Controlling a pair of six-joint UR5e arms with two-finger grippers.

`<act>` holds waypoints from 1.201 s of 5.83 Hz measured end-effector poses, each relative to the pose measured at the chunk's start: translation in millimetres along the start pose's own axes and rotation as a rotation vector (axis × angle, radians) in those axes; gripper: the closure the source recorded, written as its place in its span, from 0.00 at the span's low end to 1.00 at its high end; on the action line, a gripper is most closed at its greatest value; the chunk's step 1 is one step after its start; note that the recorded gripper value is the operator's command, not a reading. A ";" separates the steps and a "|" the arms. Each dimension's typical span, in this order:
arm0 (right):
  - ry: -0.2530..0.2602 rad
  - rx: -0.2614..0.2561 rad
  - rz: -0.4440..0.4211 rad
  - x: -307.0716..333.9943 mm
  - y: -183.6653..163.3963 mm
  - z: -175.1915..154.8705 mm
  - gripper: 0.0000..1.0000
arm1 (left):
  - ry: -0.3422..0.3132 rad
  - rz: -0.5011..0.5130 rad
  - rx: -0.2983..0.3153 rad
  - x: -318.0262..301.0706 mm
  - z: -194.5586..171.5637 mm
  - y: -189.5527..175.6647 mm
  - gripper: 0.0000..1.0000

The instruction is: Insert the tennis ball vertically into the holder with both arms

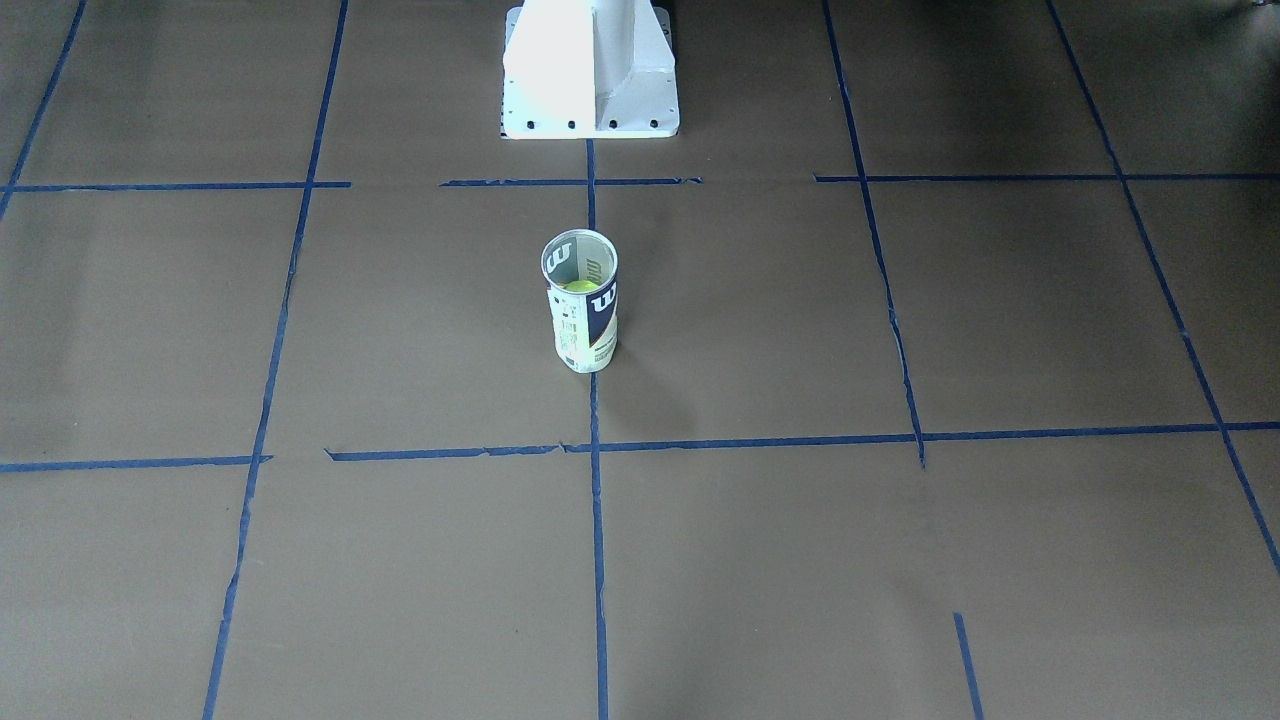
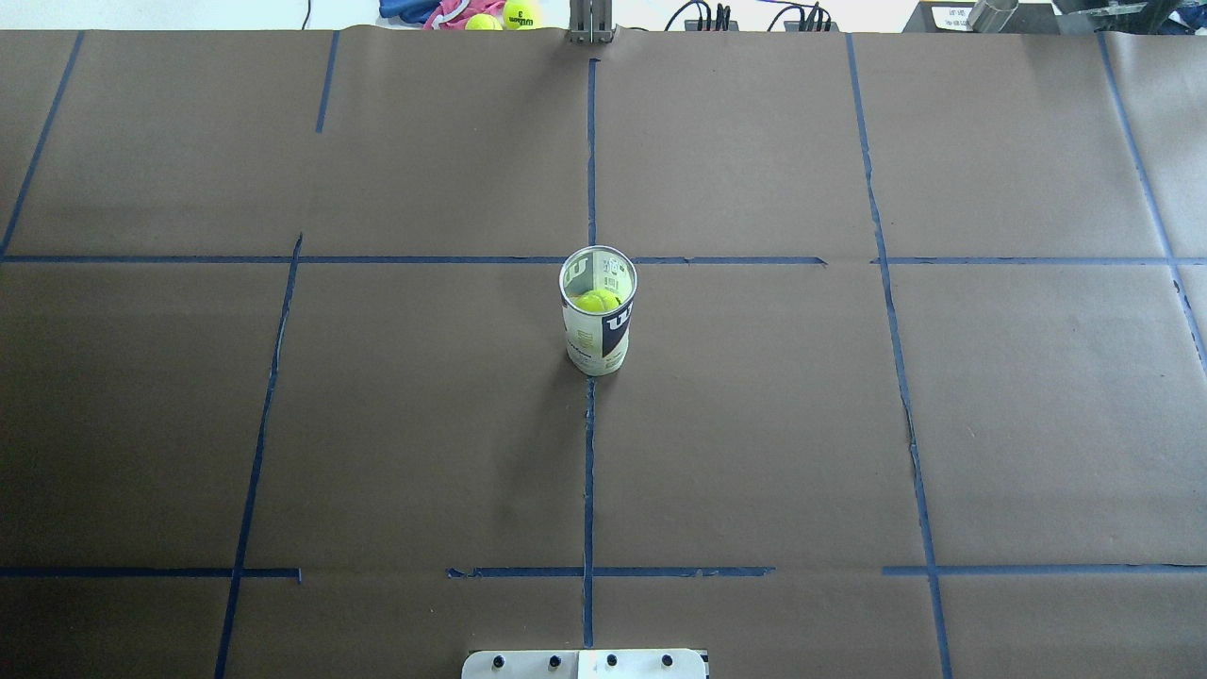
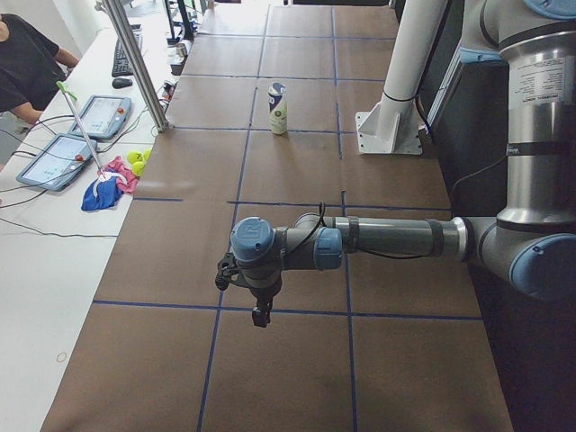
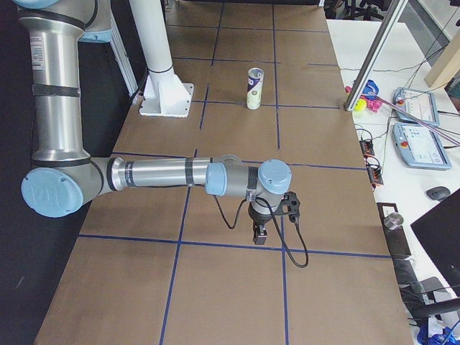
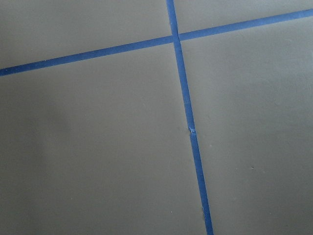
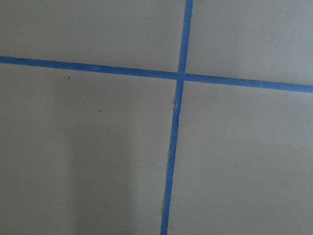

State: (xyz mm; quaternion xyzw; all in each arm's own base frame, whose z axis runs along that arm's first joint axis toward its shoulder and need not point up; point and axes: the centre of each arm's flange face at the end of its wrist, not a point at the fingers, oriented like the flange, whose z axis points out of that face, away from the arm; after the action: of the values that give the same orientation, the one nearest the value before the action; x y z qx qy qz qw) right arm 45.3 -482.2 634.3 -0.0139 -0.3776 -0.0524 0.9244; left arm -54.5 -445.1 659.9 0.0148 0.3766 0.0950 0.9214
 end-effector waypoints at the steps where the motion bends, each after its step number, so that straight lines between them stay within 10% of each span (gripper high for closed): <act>1: -0.003 -0.004 0.011 4.2 4.5 2.9 0.00 | -0.001 0.003 0.002 0.5 -1.0 -1.0 0.00; 7: 0.000 -0.023 0.044 19.2 21.9 14.2 0.00 | 0.003 0.000 0.017 1.4 -9.8 -3.4 0.00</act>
State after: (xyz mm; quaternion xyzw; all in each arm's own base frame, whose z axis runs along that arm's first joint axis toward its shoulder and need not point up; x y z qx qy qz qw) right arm 51.4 -461.2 658.2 -0.0330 -0.3763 -0.0362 0.9252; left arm -59.8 -448.7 651.6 0.0227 0.3789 0.0918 0.9206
